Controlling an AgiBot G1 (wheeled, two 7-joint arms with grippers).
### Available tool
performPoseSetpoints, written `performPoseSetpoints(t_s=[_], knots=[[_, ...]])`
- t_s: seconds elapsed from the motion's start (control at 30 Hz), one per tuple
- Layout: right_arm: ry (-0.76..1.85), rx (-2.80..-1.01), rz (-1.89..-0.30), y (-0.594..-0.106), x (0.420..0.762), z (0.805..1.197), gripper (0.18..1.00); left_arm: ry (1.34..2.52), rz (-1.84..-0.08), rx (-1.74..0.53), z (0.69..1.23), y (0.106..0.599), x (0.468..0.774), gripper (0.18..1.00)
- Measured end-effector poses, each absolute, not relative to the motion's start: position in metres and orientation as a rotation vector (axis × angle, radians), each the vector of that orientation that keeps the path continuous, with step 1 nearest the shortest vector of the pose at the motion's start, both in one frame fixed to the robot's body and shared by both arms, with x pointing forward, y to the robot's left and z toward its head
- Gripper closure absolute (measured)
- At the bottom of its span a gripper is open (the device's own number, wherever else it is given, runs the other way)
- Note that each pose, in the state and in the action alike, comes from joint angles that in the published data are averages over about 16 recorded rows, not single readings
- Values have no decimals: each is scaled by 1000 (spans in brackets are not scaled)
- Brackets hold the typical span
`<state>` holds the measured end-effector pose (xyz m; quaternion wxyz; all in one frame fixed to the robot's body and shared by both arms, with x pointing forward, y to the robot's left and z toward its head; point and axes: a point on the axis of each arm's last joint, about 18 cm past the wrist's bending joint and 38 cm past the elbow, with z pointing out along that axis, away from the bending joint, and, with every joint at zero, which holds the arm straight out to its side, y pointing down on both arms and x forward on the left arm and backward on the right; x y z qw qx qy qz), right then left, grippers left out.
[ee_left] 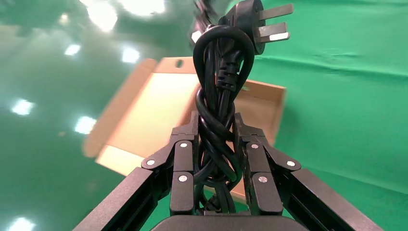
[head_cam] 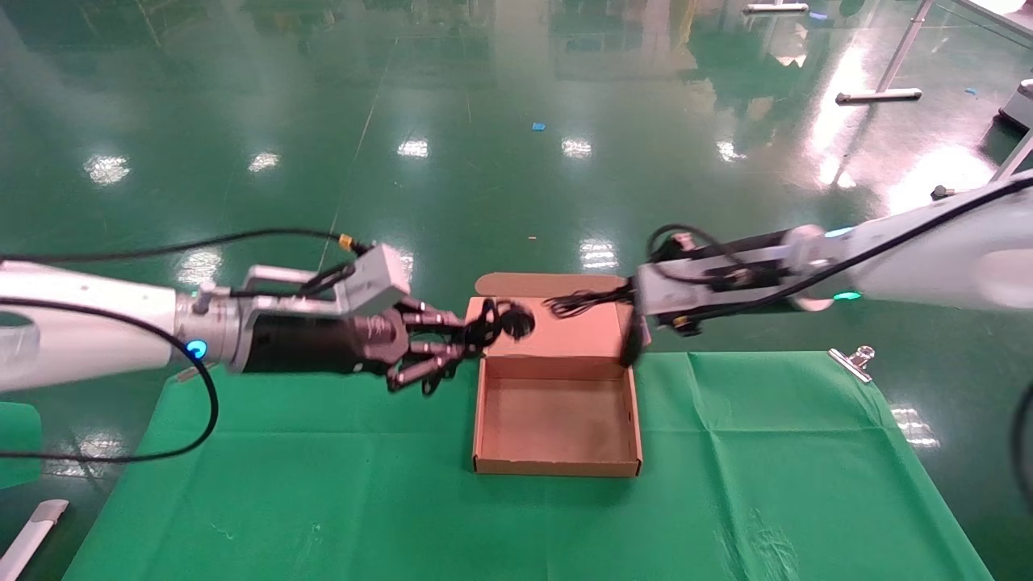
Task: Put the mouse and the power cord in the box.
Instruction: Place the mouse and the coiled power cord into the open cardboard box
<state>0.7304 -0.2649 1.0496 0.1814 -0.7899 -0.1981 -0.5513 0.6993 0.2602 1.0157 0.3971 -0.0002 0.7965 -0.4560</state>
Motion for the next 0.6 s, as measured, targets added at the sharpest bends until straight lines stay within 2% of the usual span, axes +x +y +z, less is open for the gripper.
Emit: performPoseSetpoints(t_s=[0.3, 0.6], knots=[[-557, -2222, -1490, -221, 744, 1018, 984, 1932, -1116, -13, 1044, 262, 707, 864], [-479, -2254, -1438, -210, 753, 983, 985, 1906, -1098, -2, 1053, 268, 706, 864]])
